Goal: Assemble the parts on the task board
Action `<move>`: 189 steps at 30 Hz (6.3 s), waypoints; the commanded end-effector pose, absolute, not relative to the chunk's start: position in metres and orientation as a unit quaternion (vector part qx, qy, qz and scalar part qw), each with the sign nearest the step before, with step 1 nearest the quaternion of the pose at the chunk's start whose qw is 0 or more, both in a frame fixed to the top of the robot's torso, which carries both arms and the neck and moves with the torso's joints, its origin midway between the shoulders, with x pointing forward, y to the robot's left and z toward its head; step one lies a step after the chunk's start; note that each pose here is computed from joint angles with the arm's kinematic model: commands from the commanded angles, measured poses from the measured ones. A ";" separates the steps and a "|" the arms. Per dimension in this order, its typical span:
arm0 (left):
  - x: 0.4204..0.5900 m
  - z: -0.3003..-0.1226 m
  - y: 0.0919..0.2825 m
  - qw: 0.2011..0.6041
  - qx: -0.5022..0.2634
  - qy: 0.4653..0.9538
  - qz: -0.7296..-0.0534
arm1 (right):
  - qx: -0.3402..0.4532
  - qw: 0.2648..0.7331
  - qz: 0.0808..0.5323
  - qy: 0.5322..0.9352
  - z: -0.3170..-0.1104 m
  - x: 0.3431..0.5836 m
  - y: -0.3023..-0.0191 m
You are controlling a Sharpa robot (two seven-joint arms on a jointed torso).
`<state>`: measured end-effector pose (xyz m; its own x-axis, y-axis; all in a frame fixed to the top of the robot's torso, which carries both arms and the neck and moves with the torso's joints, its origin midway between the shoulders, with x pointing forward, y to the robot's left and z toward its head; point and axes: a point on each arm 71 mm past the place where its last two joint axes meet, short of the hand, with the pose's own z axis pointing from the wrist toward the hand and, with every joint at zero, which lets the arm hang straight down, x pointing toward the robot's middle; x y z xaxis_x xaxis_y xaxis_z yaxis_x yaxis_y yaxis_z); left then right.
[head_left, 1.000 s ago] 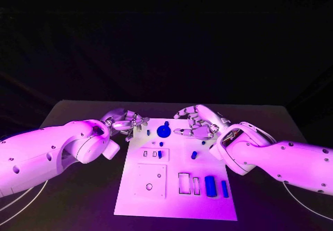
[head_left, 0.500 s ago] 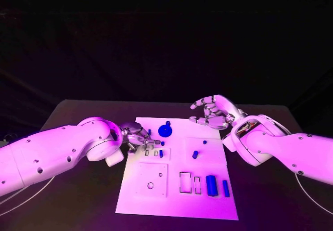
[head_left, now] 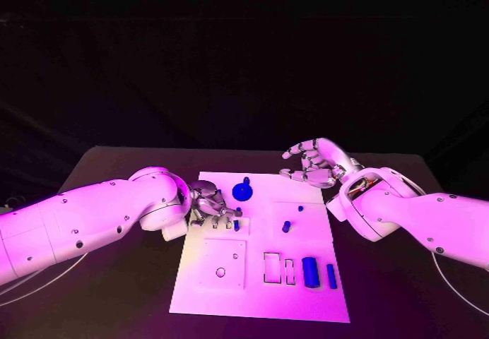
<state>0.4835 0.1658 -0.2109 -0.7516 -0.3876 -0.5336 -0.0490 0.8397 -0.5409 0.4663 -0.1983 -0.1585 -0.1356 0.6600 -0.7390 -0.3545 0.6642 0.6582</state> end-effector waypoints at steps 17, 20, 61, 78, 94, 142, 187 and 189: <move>0.485 -0.215 0.155 0.321 -0.080 0.915 -0.230 | 0.125 0.644 0.389 0.647 -0.160 0.468 -0.195; 0.485 -0.214 0.154 0.320 -0.078 0.916 -0.230 | 0.124 0.643 0.389 0.648 -0.160 0.469 -0.194; 0.487 -0.218 0.146 0.303 -0.063 0.923 -0.229 | 0.119 0.634 0.395 0.654 -0.164 0.468 -0.185; 0.488 -0.218 0.149 0.304 -0.082 0.920 -0.232 | 0.121 0.633 0.394 0.656 -0.166 0.467 -0.186; 0.484 -0.207 0.162 0.350 -0.114 0.895 -0.253 | 0.124 0.634 0.389 0.656 -0.167 0.467 -0.190; 0.482 -0.209 0.148 0.393 -0.003 0.901 -0.187 | 0.129 0.638 0.387 0.653 -0.169 0.466 -0.193; 0.485 -0.218 0.149 0.373 0.004 0.912 -0.172 | 0.134 0.631 0.390 0.656 -0.171 0.466 -0.190; 0.485 -0.218 0.149 0.372 0.003 0.912 -0.172 | 0.134 0.632 0.390 0.656 -0.171 0.466 -0.190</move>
